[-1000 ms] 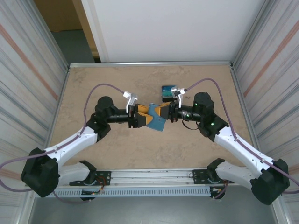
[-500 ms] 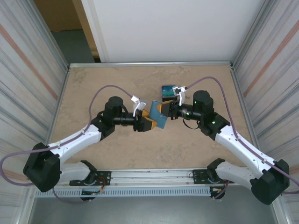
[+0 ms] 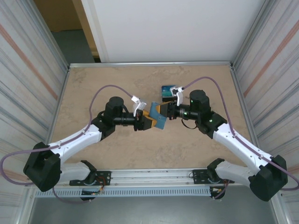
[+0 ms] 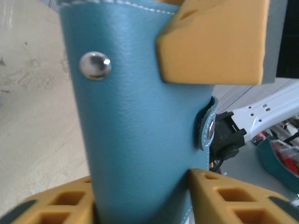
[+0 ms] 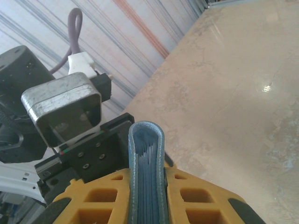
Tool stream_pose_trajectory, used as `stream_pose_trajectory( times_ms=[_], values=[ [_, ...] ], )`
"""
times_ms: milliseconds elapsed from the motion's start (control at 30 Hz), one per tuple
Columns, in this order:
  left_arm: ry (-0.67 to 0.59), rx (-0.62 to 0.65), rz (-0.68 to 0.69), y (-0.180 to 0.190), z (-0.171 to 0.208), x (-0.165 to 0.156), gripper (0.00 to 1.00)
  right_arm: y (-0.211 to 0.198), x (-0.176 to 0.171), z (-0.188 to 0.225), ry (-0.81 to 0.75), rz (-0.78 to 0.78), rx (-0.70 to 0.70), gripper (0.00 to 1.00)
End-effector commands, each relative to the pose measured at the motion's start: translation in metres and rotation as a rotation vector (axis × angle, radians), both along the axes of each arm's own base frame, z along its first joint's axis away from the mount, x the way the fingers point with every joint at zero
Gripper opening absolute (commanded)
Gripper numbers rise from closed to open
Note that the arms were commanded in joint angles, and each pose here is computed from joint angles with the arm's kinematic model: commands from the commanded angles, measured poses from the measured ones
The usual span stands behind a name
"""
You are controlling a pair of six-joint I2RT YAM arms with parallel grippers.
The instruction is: Take the credit cards out of the card holder
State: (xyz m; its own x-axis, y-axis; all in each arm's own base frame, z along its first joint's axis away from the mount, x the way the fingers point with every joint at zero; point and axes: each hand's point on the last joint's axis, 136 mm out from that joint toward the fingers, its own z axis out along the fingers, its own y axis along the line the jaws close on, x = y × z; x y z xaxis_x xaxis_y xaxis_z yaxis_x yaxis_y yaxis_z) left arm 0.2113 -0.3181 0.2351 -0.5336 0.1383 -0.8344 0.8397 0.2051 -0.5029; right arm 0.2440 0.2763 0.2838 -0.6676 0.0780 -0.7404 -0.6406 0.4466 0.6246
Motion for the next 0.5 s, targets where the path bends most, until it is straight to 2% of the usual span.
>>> stream_pose_trajectory(
  times_ms=[0,167,267,333,433,467],
  values=[
    [-0.056,-0.034,-0.011,-0.003,0.018,0.000,0.34,0.006,-0.001,0.026,-0.064,0.023,0.033,0.04],
    [-0.051,-0.031,-0.010,-0.003,0.016,-0.001,0.17,0.005,0.002,0.023,-0.059,0.008,0.020,0.12],
    [-0.059,-0.017,0.006,-0.001,0.015,0.001,0.11,0.003,0.004,0.022,-0.056,-0.014,0.008,0.31],
    [-0.065,-0.001,0.031,0.002,0.012,0.004,0.07,0.000,0.008,0.021,-0.054,-0.041,-0.010,0.49],
    [-0.071,0.035,0.113,0.008,0.006,0.015,0.04,-0.007,0.014,0.014,-0.045,-0.099,-0.049,0.65],
    [-0.072,0.048,0.149,0.011,0.005,0.020,0.03,-0.009,0.017,0.012,-0.038,-0.124,-0.064,0.66]
  ],
)
